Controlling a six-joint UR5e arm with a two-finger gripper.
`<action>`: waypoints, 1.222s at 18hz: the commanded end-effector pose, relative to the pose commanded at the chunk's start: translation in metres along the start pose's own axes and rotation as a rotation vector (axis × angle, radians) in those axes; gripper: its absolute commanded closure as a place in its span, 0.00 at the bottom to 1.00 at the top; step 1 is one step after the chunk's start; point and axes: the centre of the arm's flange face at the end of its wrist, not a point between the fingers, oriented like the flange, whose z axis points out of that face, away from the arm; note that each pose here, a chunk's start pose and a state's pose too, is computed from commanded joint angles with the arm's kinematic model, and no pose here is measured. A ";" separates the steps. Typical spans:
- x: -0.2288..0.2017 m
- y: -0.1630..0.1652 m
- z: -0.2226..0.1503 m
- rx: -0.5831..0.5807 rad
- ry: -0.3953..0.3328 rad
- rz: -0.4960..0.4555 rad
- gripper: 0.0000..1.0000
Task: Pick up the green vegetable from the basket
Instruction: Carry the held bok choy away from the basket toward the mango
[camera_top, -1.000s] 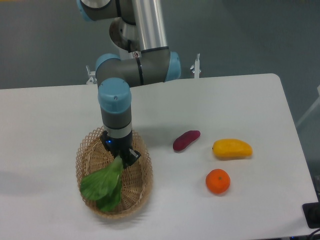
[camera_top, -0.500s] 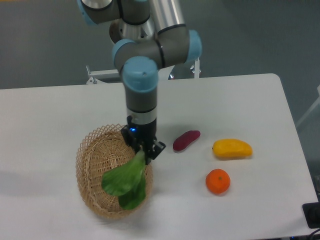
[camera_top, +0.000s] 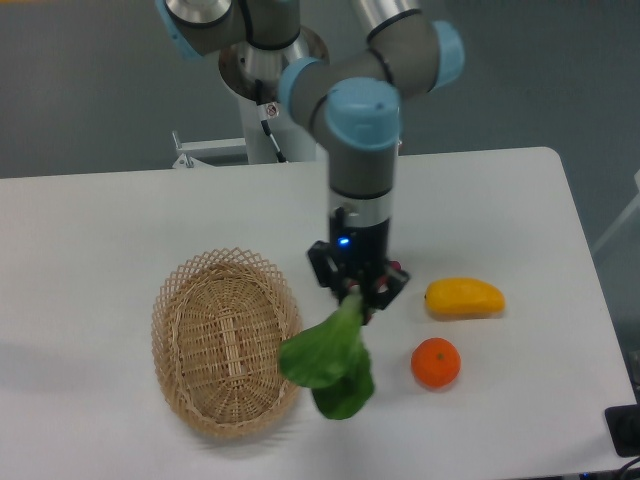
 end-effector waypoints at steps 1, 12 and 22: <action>-0.010 0.011 -0.003 -0.001 0.005 0.010 0.67; -0.083 0.105 -0.025 -0.042 0.042 0.119 0.67; -0.097 0.103 -0.018 -0.045 0.032 0.122 0.67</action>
